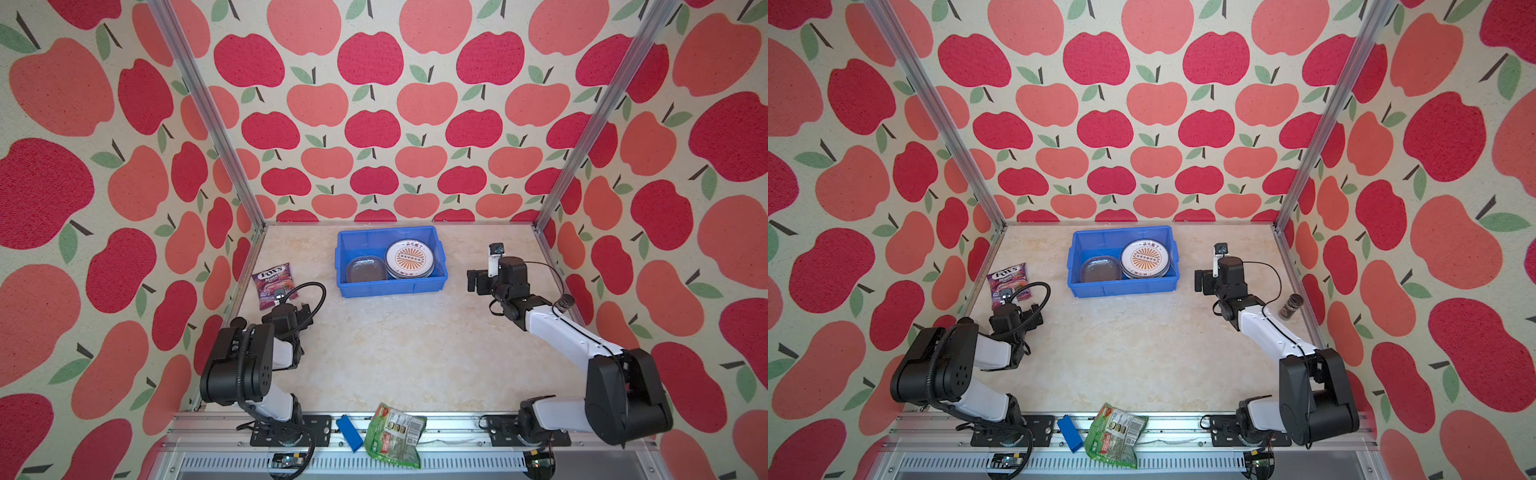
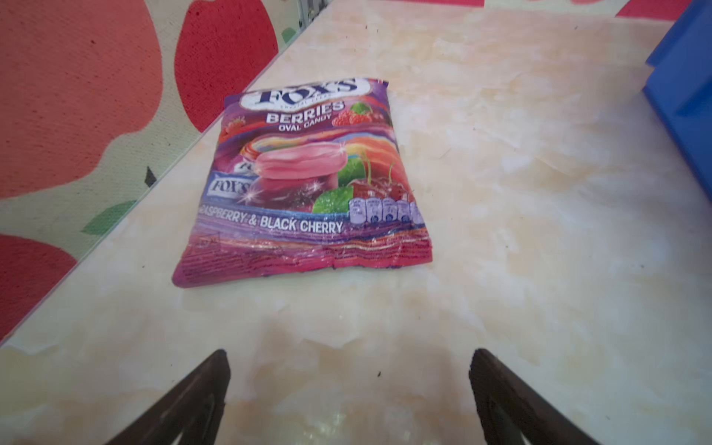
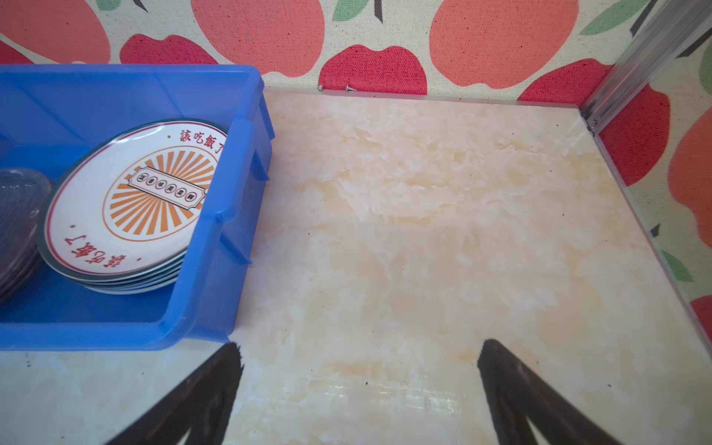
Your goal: Place the plates into the plastic bin on the countertop
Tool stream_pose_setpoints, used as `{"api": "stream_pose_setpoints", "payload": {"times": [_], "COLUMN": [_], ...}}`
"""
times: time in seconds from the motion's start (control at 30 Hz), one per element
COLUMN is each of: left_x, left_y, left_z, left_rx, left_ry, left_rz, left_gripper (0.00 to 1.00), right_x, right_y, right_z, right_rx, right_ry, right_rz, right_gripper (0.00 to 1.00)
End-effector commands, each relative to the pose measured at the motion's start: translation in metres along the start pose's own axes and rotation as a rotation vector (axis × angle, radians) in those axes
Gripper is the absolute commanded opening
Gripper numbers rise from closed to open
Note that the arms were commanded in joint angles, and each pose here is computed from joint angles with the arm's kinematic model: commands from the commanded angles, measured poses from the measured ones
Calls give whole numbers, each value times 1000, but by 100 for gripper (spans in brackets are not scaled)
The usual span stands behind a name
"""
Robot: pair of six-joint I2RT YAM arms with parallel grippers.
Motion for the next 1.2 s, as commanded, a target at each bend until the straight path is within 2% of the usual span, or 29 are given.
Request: {"api": "stream_pose_setpoints", "payload": {"times": [0.0,0.1,0.17,0.23,0.37,0.43,0.5,0.57,0.77,1.17], "left_x": [36,35,38,44,44,43,43,43,44,43], "left_y": [-7,-2,7,16,17,17,17,17,17,17], "left_z": [-10,-10,-19,-25,-27,-26,-27,-27,-27,-26], "left_rx": [-135,-120,-148,-137,-135,-128,-133,-133,-134,-130], "left_ry": [-70,-80,-30,-18,-5,-7,-5,-5,-5,-6], "left_rz": [-223,-156,-145,-77,-98,-86,-99,-96,-97,-93], "left_gripper": [99,99,99,99,99,99,99,99,99,99], "right_x": [-1,-18,-33,-45,-65,-74,-88,-96,-92,-87], "right_y": [-11,-14,-11,-3,15,26,26,19,25,33], "right_z": [-22,-38,-47,-49,-49,-48,-53,-54,-55,-47], "right_rx": [-161,-254,-290,-309,-368,-260,-253,-256,-270,-166], "right_ry": [-40,-34,-1,-13,-74,-51,1,27,4,-36], "right_rz": [-30,-12,-20,-43,-80,-102,-209,-187,-177,-168], "right_gripper": [99,99,99,99,99,99,100,99,99,99]}}
Point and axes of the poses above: each gripper's point midway between its finger pads, its own y axis out along the fingers, its own z axis along the line the jaws close on, x = y × z, the point moved 7 cm from there along -y, back along the fingers, and after that the axes turned 15 degrees about -y, right-handed, at the moved point
